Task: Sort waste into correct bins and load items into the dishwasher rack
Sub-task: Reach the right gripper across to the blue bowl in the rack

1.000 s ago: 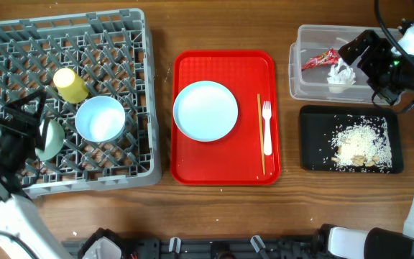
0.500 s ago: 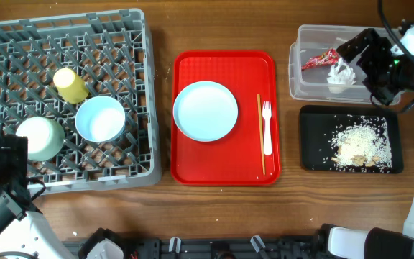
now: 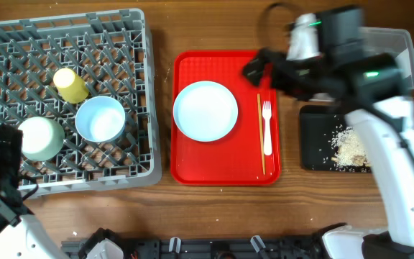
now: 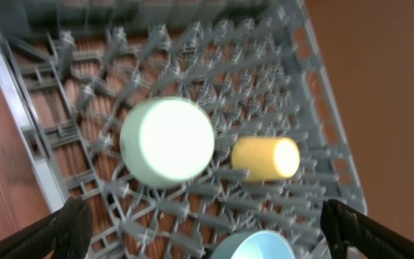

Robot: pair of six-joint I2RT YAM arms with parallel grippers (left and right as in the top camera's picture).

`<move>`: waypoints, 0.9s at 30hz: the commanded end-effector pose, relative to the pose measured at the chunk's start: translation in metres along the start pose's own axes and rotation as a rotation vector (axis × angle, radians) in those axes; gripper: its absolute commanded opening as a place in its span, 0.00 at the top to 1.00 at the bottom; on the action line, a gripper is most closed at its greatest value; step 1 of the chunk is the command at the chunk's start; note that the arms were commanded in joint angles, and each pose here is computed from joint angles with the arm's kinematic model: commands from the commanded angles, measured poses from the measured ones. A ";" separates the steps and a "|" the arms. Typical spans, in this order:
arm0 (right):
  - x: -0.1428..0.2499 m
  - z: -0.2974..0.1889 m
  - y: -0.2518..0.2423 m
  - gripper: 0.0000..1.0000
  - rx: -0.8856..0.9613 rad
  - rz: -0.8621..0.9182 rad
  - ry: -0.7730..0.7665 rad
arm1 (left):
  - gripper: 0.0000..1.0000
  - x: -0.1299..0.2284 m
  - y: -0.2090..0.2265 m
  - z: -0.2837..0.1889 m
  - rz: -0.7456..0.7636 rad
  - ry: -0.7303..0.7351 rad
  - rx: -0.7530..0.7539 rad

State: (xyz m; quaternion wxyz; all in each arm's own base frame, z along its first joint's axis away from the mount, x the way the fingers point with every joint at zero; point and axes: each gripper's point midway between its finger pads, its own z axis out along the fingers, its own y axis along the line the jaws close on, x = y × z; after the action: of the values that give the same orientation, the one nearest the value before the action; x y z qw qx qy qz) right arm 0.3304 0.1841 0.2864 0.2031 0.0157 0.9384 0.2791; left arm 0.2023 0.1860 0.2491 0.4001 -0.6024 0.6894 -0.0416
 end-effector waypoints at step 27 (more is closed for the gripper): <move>0.164 0.220 0.196 0.35 -0.403 -0.426 0.316 | 0.00 0.014 0.039 -0.067 -0.322 0.011 -0.282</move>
State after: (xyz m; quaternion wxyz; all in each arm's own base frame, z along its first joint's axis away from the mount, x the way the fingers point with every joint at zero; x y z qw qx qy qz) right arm 0.2614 0.4736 0.1671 0.1002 -0.2178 0.8818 0.4061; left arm 0.1377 0.1542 0.2604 0.2811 -0.7350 0.6169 -0.0121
